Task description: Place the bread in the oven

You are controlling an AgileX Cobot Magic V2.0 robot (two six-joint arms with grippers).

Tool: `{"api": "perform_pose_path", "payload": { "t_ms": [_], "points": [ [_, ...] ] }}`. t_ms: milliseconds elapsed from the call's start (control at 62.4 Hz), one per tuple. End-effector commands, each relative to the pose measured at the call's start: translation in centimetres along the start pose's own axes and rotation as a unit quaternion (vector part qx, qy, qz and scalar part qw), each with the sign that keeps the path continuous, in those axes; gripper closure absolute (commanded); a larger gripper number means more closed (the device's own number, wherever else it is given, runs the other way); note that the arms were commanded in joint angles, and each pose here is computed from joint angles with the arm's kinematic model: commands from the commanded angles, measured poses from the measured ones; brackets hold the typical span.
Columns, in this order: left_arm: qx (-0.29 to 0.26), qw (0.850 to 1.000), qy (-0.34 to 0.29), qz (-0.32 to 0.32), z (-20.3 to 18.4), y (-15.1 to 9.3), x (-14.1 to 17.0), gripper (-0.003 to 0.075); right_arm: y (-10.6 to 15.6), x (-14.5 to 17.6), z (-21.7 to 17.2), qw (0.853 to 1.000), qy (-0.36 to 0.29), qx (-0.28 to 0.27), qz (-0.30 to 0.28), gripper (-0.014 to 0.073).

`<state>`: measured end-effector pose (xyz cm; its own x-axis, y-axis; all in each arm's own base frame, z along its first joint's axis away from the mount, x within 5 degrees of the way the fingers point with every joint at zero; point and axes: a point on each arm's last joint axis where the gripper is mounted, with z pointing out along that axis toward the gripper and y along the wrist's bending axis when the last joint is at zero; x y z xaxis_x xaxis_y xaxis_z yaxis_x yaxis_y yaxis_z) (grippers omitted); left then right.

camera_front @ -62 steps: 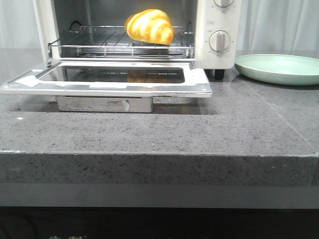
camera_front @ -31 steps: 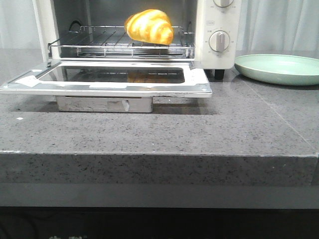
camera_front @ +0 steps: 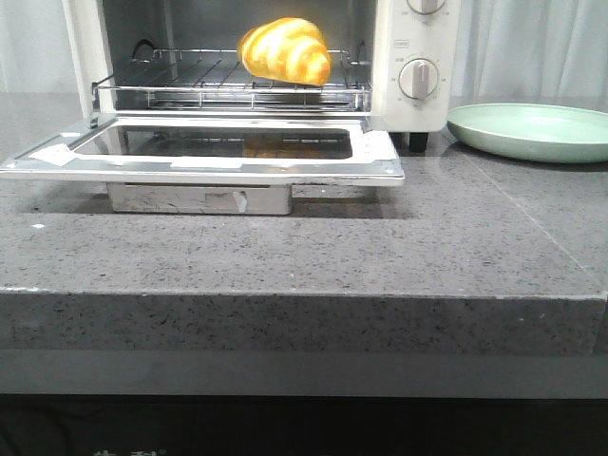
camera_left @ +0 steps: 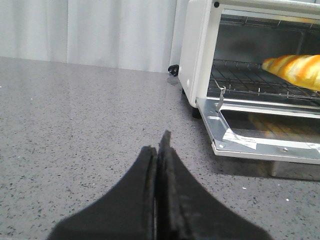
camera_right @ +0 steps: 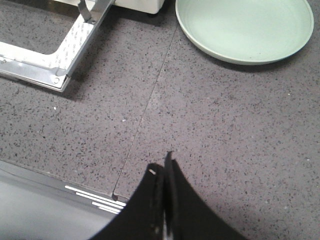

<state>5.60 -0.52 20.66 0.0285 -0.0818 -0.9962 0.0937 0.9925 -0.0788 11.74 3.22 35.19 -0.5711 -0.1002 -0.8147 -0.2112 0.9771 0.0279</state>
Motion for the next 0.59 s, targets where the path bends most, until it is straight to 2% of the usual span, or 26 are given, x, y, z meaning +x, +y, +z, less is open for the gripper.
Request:
{"api": "perform_pose_path", "payload": {
  "t_ms": [0,144,273,433,577],
  "points": [
    [0.001,0.999,-0.043,-0.007,-0.1,0.0,-0.1,0.0738,-0.4,-0.7,-1.3,0.998,-0.065,0.005,0.009,0.0662],
    [0.001,0.999,-0.043,-0.007,-0.1,0.0,-0.1,0.0738,-1.1,2.1,-2.0,0.989,-0.135,0.017,0.060,0.0661],
    [0.001,0.999,-0.043,-0.007,-0.1,0.0,-0.1,0.0738,-1.7,6.1,-1.4,0.972,-0.213,0.046,0.084,0.0661],
    [0.001,0.999,-0.043,-0.007,-0.1,0.0,-0.1,0.0738,-2.0,10.5,-0.1,0.948,-0.298,0.067,0.086,0.0661],
    [0.001,0.999,-0.043,-0.007,-0.1,0.0,-0.1,0.0738,-2.1,13.4,1.4,0.937,-0.331,0.076,0.086,0.0661]
  ]
}}
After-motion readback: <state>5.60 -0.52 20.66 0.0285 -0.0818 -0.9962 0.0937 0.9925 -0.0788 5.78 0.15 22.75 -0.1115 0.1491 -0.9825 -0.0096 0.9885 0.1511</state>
